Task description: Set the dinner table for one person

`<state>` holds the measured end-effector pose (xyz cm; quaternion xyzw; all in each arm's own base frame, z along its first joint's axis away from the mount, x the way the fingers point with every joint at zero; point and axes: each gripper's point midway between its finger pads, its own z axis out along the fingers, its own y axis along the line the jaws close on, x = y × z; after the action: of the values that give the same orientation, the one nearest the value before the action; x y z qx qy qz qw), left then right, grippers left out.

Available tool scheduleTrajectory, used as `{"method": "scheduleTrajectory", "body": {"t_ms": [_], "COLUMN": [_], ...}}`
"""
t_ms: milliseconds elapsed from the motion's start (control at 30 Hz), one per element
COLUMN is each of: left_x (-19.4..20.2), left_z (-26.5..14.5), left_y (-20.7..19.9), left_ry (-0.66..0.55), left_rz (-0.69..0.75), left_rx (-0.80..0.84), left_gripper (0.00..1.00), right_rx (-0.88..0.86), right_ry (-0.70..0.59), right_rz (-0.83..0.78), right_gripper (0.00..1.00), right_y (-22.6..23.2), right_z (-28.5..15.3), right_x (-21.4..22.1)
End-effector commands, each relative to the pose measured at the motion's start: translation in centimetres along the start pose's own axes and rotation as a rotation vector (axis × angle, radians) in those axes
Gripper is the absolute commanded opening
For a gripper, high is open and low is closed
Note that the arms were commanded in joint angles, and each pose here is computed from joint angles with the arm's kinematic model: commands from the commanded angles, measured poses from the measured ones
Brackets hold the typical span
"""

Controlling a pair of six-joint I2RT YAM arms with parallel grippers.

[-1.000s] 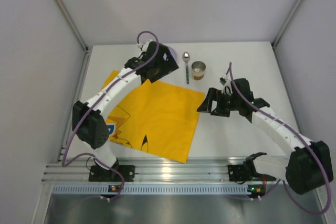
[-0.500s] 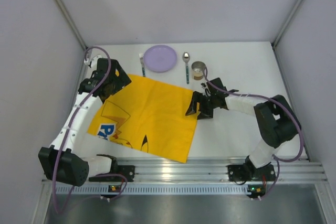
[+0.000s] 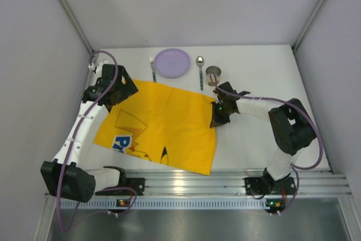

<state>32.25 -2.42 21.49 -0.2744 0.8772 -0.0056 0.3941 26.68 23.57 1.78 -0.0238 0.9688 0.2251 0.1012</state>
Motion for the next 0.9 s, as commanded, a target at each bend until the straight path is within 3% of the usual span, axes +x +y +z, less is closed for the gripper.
{"method": "scheduleTrajectory", "body": {"t_ms": [0,100,167,200,233,267,300,333,433,633,733,767,800,867], "left_x": [-0.5,-0.6,-0.5,-0.4,-0.3,-0.3,-0.5,-0.4,-0.8,-4.3,-5.0,-5.2,-5.4,-4.9], "left_z": [0.6,0.9,1.4,1.8,2.0,2.3,2.4,2.6,3.6,6.3,9.8,10.6,12.8,14.8], "left_y": [0.3,0.2,-0.1,-0.2,-0.3,-0.6,-0.9,-1.1,-2.0,-5.4,-7.2,-8.0,-9.7,-11.5], "left_ry": [-0.03,-0.036,-0.034,-0.028,-0.023,-0.02,-0.022,-0.019,-0.042,-0.233,-0.17,-0.138,-0.086,-0.024], "left_rz": [0.016,0.015,0.009,0.007,0.004,-0.011,-0.018,-0.024,-0.057,-0.082,-0.042,-0.012,0.026,0.091], "left_rx": [-0.014,-0.013,-0.01,-0.012,-0.012,-0.006,-0.001,0.001,0.025,0.182,0.216,0.224,0.229,0.26], "left_gripper": [0.97,0.97,0.97,0.97,0.97,0.98,0.98,0.98,0.99,0.99,0.97,0.95,0.85,0.8], "right_rx": [0.314,0.398,0.402,0.406,0.424,0.447,0.46,0.465,0.45,0.386,0.372,0.366,0.363,0.359], "right_ry": [-0.06,-0.117,-0.147,-0.153,-0.139,-0.142,-0.143,-0.146,-0.143,-0.19,-0.2,-0.197,-0.198,-0.213], "right_rz": [-0.099,-0.085,-0.101,-0.108,-0.105,-0.103,-0.1,-0.102,-0.11,-0.094,-0.092,-0.084,-0.084,-0.076], "right_gripper": [0.0,0.0,0.01,0.09,0.25,0.48,0.82,1.0,1.0,1.0,1.0,1.0,1.0,1.0], "right_y": [-7.1,-10.7,-10.6,-10.3,-10.6,-10.9,-11.1,-11.1,-10.7,-8.6,-8.1,-8.0,-7.8,-7.6], "right_z": [-5.7,-9.7,-10.8,-11.3,-11.0,-11.1,-11.0,-10.8,-10.4,-12.4,-13.2,-13.4,-13.5,-14.1], "right_x": [-1.4,-3.5,-4.9,-5.7,-5.9,-6.2,-6.5,-7.2,-8.1,-7.7,-7.0,-6.7,-6.5,-6.5]}}
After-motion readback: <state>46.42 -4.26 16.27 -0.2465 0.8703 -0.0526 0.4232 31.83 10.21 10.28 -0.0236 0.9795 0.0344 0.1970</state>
